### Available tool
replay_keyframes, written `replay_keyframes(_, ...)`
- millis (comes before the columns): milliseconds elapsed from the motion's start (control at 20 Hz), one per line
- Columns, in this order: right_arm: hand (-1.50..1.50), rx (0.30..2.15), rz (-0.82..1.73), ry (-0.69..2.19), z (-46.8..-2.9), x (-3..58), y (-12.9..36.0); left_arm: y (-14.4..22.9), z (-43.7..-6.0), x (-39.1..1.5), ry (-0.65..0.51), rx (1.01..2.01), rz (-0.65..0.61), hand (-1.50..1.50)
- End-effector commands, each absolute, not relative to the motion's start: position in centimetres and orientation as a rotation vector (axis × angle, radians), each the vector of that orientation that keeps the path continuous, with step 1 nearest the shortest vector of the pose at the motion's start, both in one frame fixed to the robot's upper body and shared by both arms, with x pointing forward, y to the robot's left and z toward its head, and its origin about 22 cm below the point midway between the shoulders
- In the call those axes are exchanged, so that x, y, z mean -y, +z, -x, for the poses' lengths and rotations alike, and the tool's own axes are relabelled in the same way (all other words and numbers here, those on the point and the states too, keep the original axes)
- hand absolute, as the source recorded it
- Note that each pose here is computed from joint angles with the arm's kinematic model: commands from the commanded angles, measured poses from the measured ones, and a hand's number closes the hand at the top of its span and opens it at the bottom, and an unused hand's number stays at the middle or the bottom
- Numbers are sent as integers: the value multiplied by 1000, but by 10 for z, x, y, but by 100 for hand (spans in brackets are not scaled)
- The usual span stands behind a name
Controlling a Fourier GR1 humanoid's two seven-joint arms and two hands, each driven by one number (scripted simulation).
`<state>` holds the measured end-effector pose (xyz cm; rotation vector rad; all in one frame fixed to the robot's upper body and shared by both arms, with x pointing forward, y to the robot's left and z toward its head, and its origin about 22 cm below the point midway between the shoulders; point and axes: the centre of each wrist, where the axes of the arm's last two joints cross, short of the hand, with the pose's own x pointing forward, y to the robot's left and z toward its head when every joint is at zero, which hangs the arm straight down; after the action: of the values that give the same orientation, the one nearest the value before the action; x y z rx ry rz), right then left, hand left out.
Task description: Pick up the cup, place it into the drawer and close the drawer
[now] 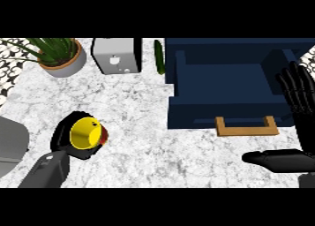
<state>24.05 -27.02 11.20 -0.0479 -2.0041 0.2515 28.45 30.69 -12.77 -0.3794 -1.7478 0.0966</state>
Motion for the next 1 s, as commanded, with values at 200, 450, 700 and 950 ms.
replay_keyframes(200,-150,2018,53,227,-238,261,110,-120,-293,-309,382,2017,238,150)
replay_keyframes(450,-150,2005,83,227,-246,280,99,-100,-314,-297,307,2108,302,150)
replay_keyframes(700,-150,1991,94,231,-236,284,110,-62,-339,-281,174,2093,397,150)
replay_keyframes(950,-150,1985,108,205,-234,297,112,-12,-363,-228,82,2157,369,150)
